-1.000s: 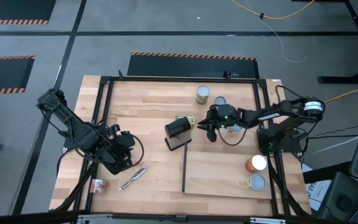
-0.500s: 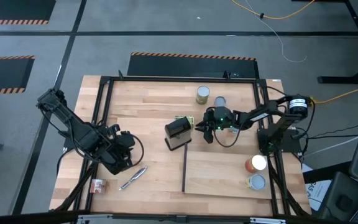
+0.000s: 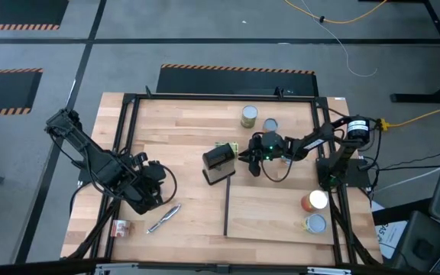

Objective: Pick and place cans onto a shelf
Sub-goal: Put the large canned oranges on the shelf

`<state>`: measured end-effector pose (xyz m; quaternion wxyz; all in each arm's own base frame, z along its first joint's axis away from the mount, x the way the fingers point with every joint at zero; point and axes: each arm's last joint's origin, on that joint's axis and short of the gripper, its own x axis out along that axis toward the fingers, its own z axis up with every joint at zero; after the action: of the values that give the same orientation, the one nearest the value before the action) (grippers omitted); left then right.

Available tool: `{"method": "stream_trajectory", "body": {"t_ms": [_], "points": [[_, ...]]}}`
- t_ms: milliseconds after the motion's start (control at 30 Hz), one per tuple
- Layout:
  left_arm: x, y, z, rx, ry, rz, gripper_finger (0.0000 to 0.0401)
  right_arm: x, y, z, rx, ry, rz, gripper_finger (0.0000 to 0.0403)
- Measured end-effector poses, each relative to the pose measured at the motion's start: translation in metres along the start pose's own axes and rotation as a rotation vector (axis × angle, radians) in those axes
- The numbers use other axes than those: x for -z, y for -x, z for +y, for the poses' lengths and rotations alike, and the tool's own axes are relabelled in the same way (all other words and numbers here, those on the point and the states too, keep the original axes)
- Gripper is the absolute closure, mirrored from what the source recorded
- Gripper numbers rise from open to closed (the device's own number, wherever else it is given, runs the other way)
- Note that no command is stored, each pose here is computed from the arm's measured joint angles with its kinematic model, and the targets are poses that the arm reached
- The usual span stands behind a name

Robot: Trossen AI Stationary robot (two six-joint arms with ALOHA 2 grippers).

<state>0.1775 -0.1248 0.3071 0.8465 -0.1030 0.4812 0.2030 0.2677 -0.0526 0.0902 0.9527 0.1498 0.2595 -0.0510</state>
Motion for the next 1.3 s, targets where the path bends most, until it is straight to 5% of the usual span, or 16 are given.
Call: {"method": "stream_trajectory", "body": {"t_ms": [1300], "points": [[0.0, 0.0, 0.0, -0.006, -0.004, -0.01, 0.0317, 0.0, -0.034, -0.005, 0.005, 0.013, 0.013, 0.0306]]}}
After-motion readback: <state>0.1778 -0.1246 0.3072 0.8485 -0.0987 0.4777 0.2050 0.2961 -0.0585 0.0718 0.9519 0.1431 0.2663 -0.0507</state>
